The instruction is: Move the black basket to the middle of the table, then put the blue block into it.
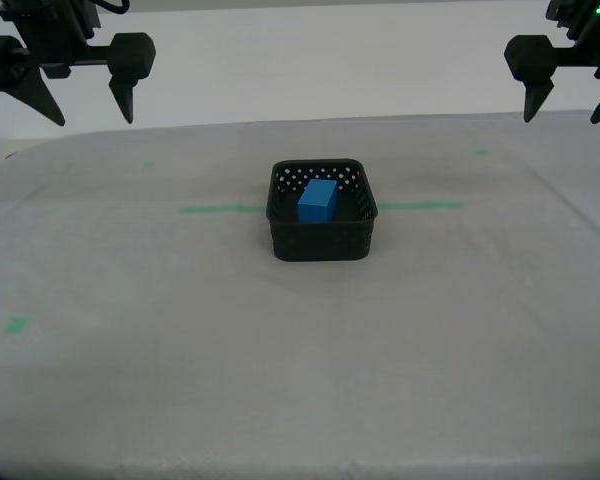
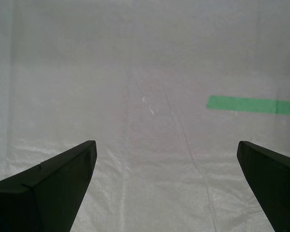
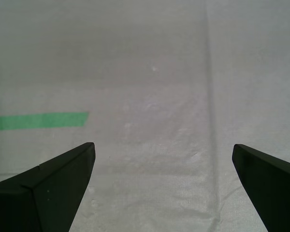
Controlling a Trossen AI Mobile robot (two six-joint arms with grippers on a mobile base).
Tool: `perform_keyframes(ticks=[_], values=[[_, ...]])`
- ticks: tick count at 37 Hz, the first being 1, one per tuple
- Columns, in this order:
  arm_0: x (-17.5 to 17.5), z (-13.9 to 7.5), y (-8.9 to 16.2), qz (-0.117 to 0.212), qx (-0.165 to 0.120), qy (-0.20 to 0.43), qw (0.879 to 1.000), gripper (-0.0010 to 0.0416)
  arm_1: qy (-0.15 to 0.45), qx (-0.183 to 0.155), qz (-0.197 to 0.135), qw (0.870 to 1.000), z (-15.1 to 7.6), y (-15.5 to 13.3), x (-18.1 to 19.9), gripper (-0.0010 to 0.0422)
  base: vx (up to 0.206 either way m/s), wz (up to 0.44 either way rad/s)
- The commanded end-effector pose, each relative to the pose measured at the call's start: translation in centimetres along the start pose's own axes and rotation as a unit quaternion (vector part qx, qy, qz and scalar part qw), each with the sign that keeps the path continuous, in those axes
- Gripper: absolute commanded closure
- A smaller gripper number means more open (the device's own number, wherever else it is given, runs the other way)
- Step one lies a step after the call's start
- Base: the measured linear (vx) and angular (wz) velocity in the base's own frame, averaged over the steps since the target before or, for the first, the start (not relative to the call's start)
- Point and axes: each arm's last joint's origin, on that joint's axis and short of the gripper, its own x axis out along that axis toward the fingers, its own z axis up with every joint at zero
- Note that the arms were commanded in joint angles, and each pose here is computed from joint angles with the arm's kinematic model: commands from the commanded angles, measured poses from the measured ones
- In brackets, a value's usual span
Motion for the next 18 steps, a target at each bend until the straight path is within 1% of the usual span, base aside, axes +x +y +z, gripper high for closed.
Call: perform_keyframes(ticks=[1,18], values=[[-0.02,0.02,0.02,0.000,-0.001,-0.001,1.000,0.0007,0.000,0.001,0.001,1.000,0.01,-0.01,-0.01,0.0012,0.000,0.000],[-0.02,0.02,0.02,0.000,-0.001,-0.001,1.000,0.0007,0.000,0.001,0.001,1.000,0.01,-0.01,-0.01,0.0012,0.000,0.000]])
